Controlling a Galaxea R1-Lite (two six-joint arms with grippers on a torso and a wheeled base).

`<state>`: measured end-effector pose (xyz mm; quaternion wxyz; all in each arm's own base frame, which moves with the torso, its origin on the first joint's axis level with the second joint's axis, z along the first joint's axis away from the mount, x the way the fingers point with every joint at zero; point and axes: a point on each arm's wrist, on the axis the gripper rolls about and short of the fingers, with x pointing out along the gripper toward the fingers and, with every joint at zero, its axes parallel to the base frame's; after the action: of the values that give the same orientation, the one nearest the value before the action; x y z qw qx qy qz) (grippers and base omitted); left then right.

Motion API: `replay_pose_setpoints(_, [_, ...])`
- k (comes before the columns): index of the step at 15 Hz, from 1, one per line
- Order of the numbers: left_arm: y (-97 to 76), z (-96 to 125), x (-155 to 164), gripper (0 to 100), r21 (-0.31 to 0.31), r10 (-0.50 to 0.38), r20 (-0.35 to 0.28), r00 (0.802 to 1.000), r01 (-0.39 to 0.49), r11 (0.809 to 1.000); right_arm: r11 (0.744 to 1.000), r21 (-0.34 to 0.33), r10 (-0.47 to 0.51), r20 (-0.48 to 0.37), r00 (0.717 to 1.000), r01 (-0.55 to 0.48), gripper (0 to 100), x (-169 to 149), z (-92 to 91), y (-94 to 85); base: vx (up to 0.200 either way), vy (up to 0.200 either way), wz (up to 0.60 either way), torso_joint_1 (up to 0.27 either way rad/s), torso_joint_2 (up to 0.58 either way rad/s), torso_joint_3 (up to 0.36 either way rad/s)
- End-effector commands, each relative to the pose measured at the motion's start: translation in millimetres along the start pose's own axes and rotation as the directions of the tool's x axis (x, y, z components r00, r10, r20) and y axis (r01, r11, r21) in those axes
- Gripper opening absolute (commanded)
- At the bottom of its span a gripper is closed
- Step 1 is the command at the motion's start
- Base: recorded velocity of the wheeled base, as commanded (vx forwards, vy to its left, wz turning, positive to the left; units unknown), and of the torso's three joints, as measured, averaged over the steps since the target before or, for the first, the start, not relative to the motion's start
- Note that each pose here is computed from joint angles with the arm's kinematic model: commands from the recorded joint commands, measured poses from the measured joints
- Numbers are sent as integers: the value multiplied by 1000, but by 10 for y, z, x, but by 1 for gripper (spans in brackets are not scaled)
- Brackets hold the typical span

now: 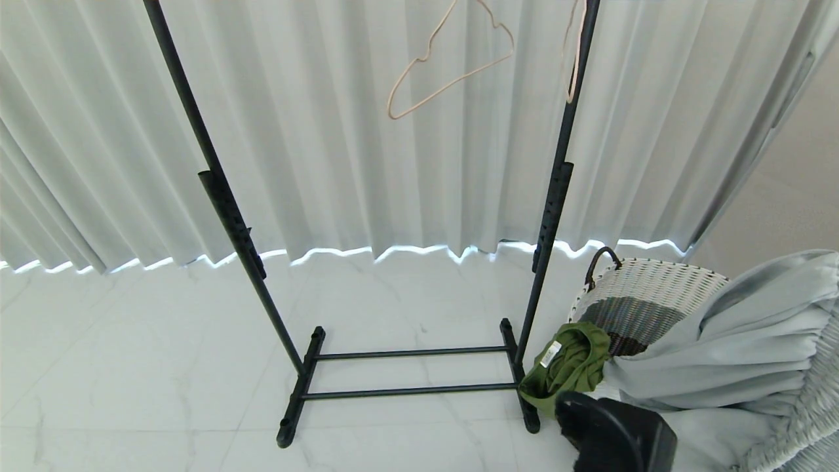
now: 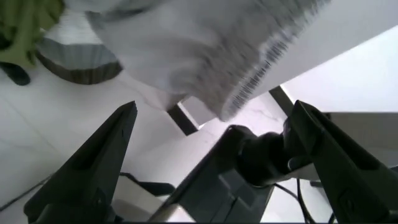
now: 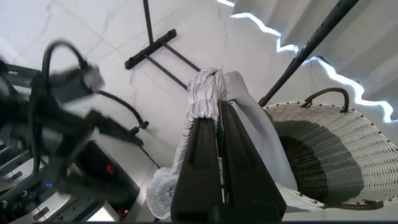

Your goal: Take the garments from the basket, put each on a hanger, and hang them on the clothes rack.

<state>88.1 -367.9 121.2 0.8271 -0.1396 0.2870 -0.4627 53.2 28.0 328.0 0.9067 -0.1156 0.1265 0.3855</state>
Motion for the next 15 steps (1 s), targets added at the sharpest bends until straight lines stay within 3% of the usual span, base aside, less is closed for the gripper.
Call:
replay_pose_setpoints(1, [-63,-212,255,100,14,10,-28,1000,-9,1000,1000,8,8,-16,1000,-8,0,41,-37,-7,0,0,0,0,0,0])
replay_pose_setpoints(4, [-52,-139,411,100,5,29,18,999,-29,1000,1000,0,19,-10,1000,-19,0,30,-34,8,0,0,0,0,0,0])
replay_pose_setpoints(6, [72,-183,557,100,5,107,44,993,-107,994,1000,-1,24,-11,1000,-24,0,31,-35,11,0,0,0,0,0,0])
replay_pose_setpoints(11, [282,-370,722,100,18,186,14,982,-186,982,1000,-8,30,-6,1000,-30,0,17,-39,25,0,0,0,0,0,0])
replay_pose_setpoints(15, [355,-368,738,100,14,215,19,977,-215,977,1000,-10,27,-1,1000,-27,0,-13,-47,40,0,0,0,0,0,0])
